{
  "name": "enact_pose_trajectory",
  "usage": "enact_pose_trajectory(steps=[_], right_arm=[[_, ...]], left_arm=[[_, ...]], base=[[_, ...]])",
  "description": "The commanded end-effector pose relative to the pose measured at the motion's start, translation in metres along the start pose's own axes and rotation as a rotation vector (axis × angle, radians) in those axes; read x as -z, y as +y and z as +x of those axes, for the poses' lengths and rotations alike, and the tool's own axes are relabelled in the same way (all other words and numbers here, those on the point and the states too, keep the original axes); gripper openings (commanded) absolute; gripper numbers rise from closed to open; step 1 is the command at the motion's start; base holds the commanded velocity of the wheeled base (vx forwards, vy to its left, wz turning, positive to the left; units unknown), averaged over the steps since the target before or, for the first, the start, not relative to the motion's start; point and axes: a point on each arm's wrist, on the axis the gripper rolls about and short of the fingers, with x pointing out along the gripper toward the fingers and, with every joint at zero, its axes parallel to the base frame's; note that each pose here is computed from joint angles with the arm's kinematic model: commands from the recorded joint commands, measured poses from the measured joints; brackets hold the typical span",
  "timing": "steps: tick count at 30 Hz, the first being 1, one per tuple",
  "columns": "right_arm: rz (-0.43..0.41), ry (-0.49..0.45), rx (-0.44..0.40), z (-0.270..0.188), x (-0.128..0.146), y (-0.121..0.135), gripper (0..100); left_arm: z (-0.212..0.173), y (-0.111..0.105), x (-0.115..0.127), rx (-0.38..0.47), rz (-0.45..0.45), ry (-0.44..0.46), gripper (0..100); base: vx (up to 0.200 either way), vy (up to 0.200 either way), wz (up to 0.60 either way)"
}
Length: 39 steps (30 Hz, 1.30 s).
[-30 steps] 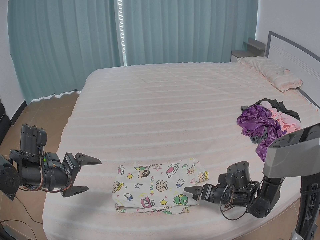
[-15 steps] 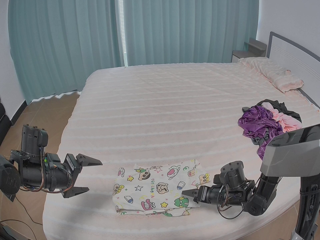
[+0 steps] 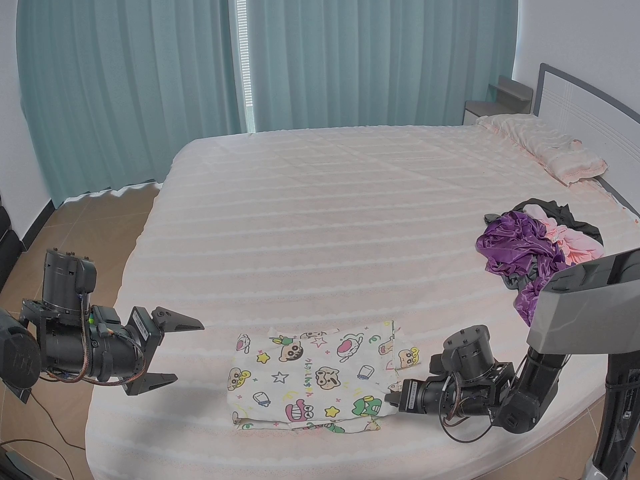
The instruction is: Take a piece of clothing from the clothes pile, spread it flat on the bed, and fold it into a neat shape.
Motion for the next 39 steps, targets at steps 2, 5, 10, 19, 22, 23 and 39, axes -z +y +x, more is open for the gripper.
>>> enact_pose_trajectory(steps=[2, 5, 10, 19, 22, 23, 39], right_arm=[[-0.004, -0.018, 0.004, -0.017, -0.002, -0.001, 0], [-0.014, -0.012, 0.026, -0.022, -0.001, -0.008, 0], [-0.022, 0.033, 0.061, -0.022, 0.005, -0.013, 0], [-0.055, -0.007, 0.050, -0.026, -0.004, -0.011, 100], [-0.047, -0.089, 0.022, -0.033, -0.025, -0.008, 100], [-0.046, -0.118, 0.012, -0.034, -0.033, -0.006, 100], [-0.018, -0.147, 0.026, 0.034, -0.096, 0.001, 100]], left_arm=[[0.001, 0.000, 0.000, -0.002, -0.001, 0.001, 100], [0.000, 0.000, 0.000, -0.001, 0.000, -0.001, 100], [0.000, 0.000, 0.000, -0.002, 0.001, -0.001, 100], [0.001, 0.000, 0.001, -0.003, 0.000, 0.007, 100], [0.001, 0.000, 0.001, -0.003, 0.000, 0.006, 100], [0.001, 0.000, 0.001, -0.003, 0.000, 0.006, 100], [0.003, 0.001, 0.000, -0.012, -0.003, 0.005, 100]], base=[[0.000, 0.000, 0.00], [0.000, 0.000, 0.00], [0.000, 0.000, 0.00], [0.000, 0.000, 0.00], [0.000, 0.000, 0.00], [0.000, 0.000, 0.00], [0.000, 0.000, 0.00]])
